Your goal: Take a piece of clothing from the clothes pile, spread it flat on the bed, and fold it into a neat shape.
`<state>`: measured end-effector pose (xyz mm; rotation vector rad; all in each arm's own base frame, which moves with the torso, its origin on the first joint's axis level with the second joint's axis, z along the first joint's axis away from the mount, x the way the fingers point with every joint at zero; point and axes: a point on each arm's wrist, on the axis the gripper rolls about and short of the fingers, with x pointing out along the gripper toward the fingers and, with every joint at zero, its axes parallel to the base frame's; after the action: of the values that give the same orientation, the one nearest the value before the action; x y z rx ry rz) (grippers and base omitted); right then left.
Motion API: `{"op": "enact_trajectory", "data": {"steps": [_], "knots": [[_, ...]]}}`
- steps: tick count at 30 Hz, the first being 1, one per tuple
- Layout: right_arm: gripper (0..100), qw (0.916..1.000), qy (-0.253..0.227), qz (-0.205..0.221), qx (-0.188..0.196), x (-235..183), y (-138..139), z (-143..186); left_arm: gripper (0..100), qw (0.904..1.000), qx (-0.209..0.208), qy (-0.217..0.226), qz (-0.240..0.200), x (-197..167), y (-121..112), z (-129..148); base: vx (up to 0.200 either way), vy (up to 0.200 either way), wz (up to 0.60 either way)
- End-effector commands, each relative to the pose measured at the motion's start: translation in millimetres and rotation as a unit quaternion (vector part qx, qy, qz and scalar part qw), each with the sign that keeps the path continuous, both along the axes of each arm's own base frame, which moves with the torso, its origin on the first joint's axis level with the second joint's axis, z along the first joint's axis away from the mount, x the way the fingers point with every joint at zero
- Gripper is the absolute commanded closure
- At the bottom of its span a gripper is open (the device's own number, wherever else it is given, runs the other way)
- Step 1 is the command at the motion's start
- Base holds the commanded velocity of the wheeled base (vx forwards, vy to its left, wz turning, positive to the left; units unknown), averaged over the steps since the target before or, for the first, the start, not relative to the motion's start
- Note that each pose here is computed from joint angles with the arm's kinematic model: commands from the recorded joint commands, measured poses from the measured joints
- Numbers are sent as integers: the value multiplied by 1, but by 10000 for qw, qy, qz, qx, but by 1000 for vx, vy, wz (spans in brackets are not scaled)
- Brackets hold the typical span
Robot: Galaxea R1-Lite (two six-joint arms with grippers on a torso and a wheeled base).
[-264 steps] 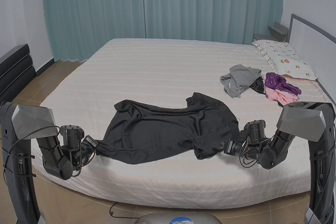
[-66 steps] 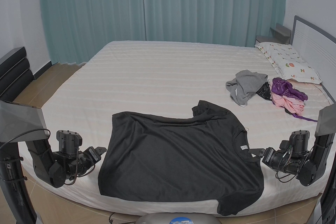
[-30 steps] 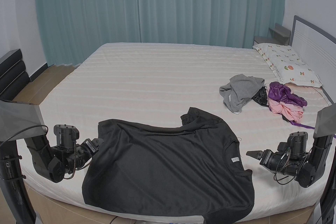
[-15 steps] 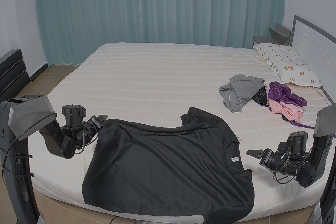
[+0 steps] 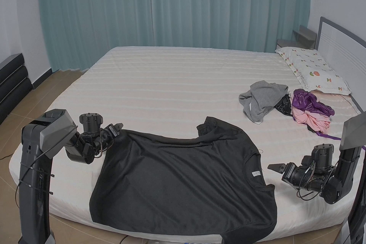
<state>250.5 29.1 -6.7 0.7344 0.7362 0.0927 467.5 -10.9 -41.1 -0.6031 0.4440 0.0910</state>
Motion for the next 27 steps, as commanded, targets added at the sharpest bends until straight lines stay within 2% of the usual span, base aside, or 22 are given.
{"op": "enact_trajectory", "data": {"steps": [1,5,6,13,15,19,24,27], "knots": [[0,10000,33,20,1,0,1,-2,0,9999,21,127,22,5,1,-22,0,0,0],[0,9999,81,80,-38,0,5,-5,0,9999,23,96,29,7,1,-24,0,0,0],[0,9999,81,80,-38,0,5,-5,100,9999,23,96,29,7,1,-24,0,0,0],[0,9996,-217,190,-12,12,13,-10,100,9995,-47,-246,209,15,1,-13,0,0,0],[0,9986,-477,212,-83,29,21,-16,100,9981,-139,-535,289,18,3,-7,0,0,0],[0,9955,-898,232,-181,67,34,-13,100,9964,-313,-634,463,19,3,-4,0,0,0],[0,9937,-1020,373,-291,108,46,-23,100,9963,-328,-641,468,19,3,-3,0,0,0],[0,9916,-1014,603,-530,142,61,-32,100,9963,-352,-618,487,18,4,-5,0,0,0]]}}
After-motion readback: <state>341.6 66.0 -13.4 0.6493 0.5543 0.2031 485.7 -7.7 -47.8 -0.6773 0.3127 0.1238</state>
